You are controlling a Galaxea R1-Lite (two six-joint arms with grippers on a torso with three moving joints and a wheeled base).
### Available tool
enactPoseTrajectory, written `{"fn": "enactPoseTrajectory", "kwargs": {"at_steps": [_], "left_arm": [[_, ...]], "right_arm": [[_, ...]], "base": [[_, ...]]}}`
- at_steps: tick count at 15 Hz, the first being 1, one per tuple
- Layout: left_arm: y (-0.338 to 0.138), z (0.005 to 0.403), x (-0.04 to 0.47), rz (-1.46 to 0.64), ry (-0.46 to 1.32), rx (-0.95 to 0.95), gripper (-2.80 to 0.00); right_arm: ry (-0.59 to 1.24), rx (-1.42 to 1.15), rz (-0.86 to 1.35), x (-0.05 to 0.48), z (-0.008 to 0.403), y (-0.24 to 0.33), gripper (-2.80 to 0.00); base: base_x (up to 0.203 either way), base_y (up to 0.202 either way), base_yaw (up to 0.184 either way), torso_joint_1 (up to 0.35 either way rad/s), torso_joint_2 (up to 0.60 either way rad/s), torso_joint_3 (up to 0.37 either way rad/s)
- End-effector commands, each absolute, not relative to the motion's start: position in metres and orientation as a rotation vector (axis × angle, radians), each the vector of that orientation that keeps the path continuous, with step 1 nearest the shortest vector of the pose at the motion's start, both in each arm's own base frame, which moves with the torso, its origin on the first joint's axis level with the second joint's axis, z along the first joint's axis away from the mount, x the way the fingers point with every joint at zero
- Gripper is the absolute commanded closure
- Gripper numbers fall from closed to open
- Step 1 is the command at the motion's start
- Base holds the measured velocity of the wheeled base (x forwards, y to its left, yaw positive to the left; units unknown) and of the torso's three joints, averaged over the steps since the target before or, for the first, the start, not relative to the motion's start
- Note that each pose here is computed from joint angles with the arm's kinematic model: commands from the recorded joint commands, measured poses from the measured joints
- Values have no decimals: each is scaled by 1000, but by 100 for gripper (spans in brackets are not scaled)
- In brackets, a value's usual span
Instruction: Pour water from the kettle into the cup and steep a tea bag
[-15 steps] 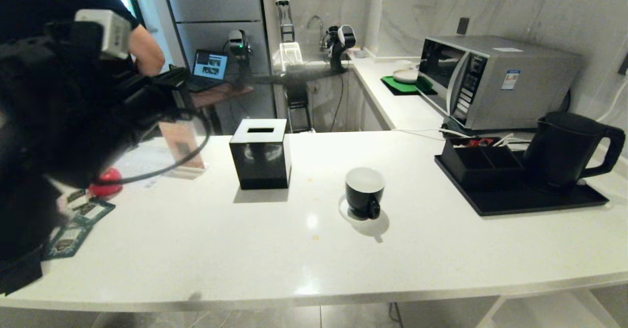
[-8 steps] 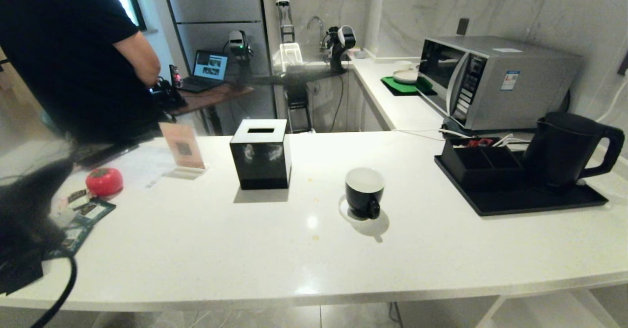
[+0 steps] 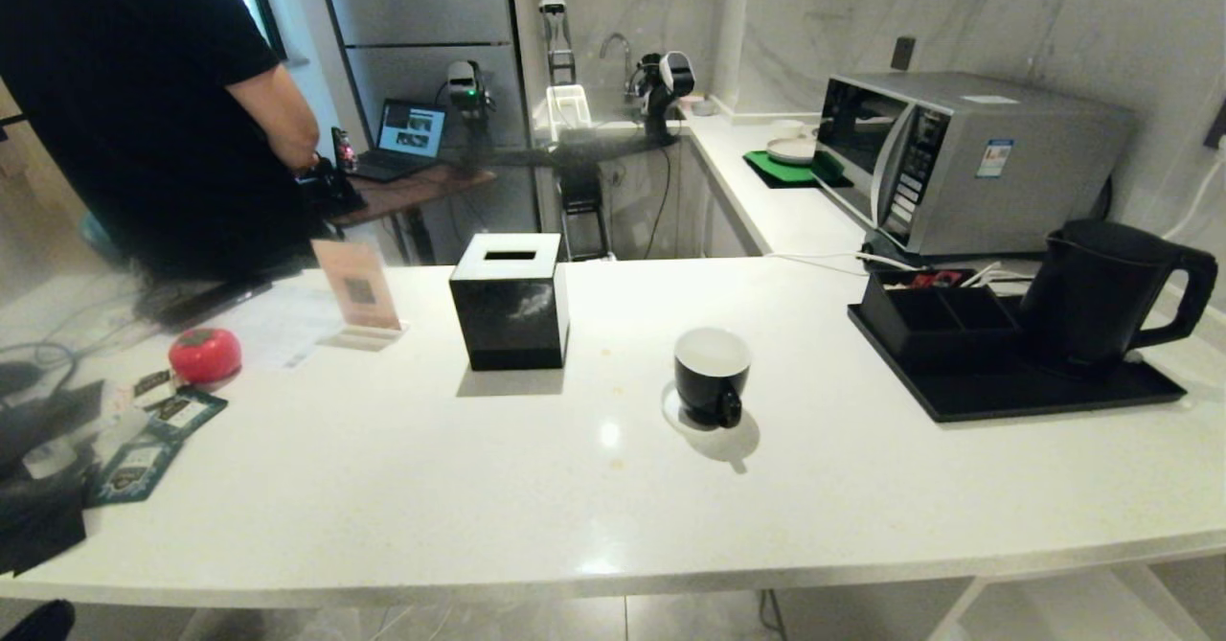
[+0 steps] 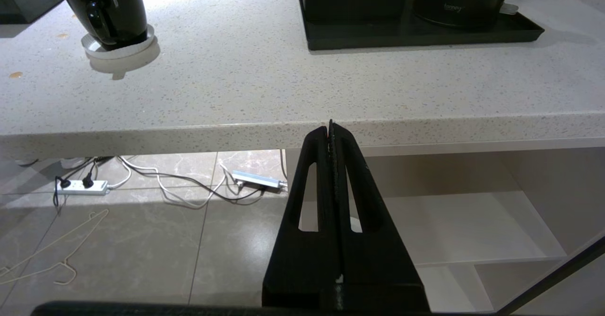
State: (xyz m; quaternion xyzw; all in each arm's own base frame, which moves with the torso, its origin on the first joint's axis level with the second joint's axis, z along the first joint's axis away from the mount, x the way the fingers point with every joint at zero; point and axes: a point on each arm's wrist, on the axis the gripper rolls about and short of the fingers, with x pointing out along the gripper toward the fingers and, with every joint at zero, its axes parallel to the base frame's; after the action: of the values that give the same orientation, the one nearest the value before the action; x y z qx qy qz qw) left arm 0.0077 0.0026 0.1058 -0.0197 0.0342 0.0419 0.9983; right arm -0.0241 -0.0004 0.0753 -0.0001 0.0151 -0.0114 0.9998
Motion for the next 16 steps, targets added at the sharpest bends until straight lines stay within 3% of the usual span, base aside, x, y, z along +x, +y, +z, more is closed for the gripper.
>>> {"fn": "enactPoseTrajectory", "kwargs": {"at_steps": [1,16], "left_arm": [[3,98,-4,105,17,-45,0],[1,76,-23,29,-4,-58,0]], "right_arm": [[32,0,-23,-24,75,0,0],[32,0,-23,-24,75,0,0]], "base": [[0,0,0,0,0,0],[0,0,0,0,0,0]]}}
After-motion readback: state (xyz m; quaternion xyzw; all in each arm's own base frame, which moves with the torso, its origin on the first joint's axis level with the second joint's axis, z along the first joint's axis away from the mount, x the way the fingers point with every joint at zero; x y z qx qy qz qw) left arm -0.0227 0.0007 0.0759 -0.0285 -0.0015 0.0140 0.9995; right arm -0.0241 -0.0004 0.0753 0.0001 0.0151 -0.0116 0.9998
